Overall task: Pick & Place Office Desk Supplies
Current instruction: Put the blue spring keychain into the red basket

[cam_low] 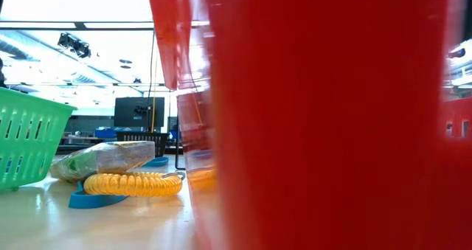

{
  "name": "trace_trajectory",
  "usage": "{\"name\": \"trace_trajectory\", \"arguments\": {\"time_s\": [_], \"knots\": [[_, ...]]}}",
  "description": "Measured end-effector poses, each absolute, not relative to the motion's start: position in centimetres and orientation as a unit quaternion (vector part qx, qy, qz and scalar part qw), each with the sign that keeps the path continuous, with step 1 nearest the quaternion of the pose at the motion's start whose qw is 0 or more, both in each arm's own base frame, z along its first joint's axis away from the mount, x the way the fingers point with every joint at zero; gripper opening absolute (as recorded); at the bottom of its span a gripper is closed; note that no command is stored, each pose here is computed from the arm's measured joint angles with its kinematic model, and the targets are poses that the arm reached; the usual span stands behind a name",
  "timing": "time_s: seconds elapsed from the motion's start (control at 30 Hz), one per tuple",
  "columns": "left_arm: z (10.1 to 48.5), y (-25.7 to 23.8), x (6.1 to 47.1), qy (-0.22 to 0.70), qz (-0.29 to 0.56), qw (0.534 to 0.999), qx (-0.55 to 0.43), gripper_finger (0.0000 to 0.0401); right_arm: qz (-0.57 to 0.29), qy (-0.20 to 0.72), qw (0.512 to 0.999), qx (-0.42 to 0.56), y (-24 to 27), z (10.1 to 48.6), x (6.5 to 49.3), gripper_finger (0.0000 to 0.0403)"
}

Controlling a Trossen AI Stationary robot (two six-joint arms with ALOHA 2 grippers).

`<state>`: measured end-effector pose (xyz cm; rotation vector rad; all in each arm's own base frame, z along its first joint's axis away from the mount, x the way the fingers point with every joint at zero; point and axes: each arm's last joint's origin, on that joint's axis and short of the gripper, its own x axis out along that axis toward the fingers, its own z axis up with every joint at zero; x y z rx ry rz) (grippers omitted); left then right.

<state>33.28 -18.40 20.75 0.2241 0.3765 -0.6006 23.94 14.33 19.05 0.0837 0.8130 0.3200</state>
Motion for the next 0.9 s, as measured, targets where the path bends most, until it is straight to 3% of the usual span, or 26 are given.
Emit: {"name": "trace_trajectory", "arguments": {"time_s": [0.57, 0.9], "knots": [[17.3, -19.4, 37.7, 0.309, -0.296, 0.893, 0.139, 0.0019, 0.122, 0.456, 0.882, 0.015, 14.4, 21.5, 24.1, 0.0178], [16.9, -19.0, 38.1, 0.318, -0.312, 0.886, 0.130, 0.0019, 0.111, 0.472, 0.874, 0.020, 14.3, 21.3, 23.9, 0.0178]]}}
